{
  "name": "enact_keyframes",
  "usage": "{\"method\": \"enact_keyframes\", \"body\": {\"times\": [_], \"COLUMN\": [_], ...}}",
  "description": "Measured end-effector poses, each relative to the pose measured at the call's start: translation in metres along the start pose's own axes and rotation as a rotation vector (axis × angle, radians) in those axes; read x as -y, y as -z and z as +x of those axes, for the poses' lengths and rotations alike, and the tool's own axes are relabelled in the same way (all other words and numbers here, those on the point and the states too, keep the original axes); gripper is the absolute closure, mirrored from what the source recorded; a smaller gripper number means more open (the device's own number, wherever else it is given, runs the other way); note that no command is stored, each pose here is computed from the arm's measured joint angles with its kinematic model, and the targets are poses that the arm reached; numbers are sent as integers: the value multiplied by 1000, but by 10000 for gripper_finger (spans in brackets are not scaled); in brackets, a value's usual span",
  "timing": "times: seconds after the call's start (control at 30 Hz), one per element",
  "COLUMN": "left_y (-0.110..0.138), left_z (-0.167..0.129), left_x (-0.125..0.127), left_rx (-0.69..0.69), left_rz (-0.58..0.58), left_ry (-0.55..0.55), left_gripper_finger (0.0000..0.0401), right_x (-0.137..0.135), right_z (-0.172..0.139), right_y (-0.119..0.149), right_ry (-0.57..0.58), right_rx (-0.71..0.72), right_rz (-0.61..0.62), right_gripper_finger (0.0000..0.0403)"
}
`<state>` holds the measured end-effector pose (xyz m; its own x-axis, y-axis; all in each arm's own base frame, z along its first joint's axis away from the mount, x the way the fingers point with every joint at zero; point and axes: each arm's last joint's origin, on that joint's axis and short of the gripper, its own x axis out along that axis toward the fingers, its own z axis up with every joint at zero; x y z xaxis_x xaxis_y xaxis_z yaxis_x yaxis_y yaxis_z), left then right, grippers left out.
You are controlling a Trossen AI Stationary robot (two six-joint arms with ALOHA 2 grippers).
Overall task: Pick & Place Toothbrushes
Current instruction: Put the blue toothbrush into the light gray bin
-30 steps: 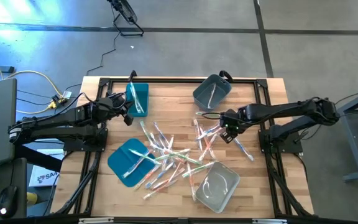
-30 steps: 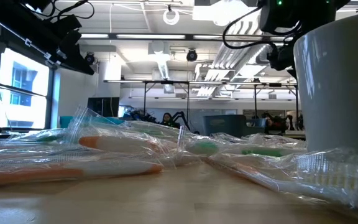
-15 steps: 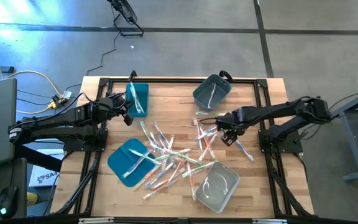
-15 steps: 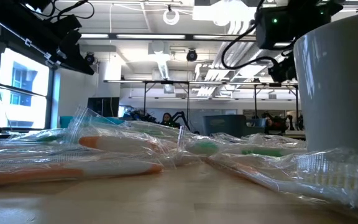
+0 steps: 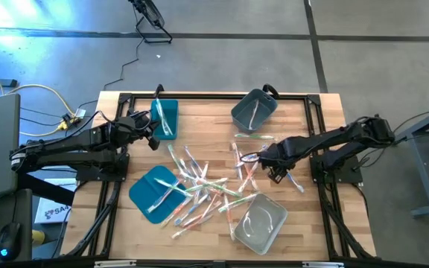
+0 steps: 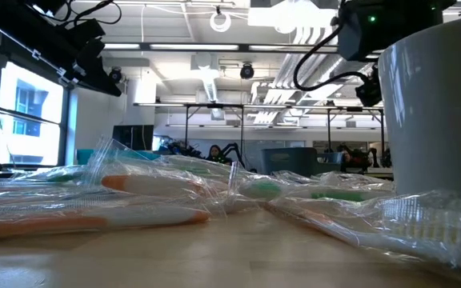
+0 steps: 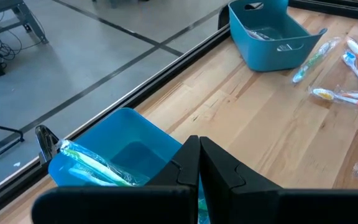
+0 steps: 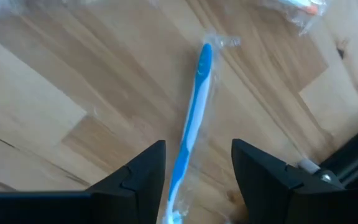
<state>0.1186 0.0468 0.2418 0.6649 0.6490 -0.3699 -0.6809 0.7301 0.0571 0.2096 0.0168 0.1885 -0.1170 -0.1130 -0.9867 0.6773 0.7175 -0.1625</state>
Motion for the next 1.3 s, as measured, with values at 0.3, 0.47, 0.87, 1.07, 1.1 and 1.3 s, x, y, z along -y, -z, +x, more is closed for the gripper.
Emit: {"method": "enact_keyframes", "body": {"times": [0.3,0.47,0.87,1.07,1.1,1.3], "left_y": [0,0,0,0,0,0], "left_z": [0,0,0,0,0,0], "left_x": [0,0,0,0,0,0], "left_rx": [0,0,0,0,0,0], "left_rz": [-2,-2,-3,-3,-3,-3], "left_ry": [0,0,0,1,0,1], "left_gripper_finger": [395,395,395,395,395,395], "right_x": [-8,-7,-6,-6,-6,-7], "right_z": [12,31,48,54,55,55], "right_y": [19,28,31,32,32,31], "right_ry": [22,22,-25,-48,-52,-57], "right_rx": [-2,-5,8,20,23,37], "right_rz": [-17,-1,7,21,21,20], "right_gripper_finger": [227,227,227,252,263,337]}}
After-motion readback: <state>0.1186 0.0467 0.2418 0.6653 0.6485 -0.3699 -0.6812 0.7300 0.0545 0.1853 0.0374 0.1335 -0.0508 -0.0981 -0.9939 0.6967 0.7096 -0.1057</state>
